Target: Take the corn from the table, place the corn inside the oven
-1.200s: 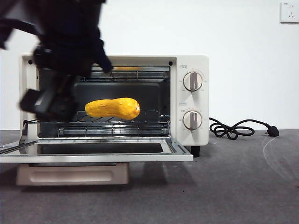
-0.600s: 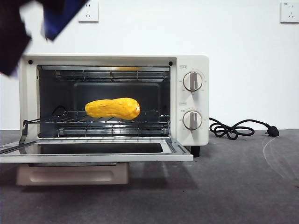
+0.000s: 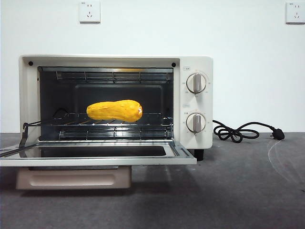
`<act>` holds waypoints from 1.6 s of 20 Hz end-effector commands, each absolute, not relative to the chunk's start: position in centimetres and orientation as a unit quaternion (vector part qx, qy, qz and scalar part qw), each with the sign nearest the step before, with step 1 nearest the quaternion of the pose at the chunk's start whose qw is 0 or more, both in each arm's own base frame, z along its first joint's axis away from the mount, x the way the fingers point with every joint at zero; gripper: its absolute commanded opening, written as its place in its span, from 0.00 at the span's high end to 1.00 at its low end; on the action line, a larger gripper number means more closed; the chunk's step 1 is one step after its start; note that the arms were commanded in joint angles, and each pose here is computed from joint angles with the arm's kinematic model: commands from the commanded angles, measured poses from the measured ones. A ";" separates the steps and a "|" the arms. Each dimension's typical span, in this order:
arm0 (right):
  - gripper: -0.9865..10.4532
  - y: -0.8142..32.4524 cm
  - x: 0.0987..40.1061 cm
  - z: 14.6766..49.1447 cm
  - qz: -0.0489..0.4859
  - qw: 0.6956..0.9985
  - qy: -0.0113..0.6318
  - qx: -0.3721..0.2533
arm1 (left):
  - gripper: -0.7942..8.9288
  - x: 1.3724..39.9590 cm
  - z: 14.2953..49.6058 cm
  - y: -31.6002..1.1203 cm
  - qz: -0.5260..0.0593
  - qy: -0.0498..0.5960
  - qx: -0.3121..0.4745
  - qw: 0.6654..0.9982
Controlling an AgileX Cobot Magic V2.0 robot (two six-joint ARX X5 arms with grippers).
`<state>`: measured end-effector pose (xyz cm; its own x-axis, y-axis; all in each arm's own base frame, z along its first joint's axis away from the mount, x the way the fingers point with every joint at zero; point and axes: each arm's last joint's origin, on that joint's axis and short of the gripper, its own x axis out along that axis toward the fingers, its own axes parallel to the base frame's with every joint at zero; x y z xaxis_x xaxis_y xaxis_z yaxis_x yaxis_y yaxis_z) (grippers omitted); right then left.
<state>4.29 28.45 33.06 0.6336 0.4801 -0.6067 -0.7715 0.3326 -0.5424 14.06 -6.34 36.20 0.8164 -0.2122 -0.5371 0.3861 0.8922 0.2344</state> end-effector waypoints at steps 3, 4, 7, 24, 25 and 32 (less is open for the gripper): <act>0.92 25.0 4.4 35.0 0.385 0.816 0.205 -0.379 | 0.93 16.6 35.0 -4.8 -0.210 0.306 0.106 0.922; 0.92 24.4 4.6 35.3 0.385 0.817 0.209 -0.376 | 0.93 17.0 34.7 -4.2 -0.215 0.316 0.089 0.920; 0.92 22.3 5.6 36.3 0.387 0.820 0.226 -0.357 | 0.93 17.7 33.7 -2.1 -0.210 0.347 0.025 0.914; 0.92 13.0 15.2 35.7 0.522 0.721 0.428 -0.156 | 0.93 16.9 21.5 3.4 -0.191 0.463 -0.199 0.843; 0.92 12.4 15.7 35.6 0.528 0.718 0.432 -0.138 | 0.93 17.3 21.0 3.6 -0.189 0.471 -0.210 0.836; 0.92 10.4 17.1 35.7 0.499 0.742 0.436 -0.098 | 0.93 20.0 16.2 4.8 -0.163 0.555 -0.280 0.766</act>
<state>16.98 10.32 35.77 0.1296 0.6530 -0.7462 -0.8190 0.4947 0.2907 20.08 4.74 16.26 0.3274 -0.5576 -0.7628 -0.0451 0.7972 -0.6020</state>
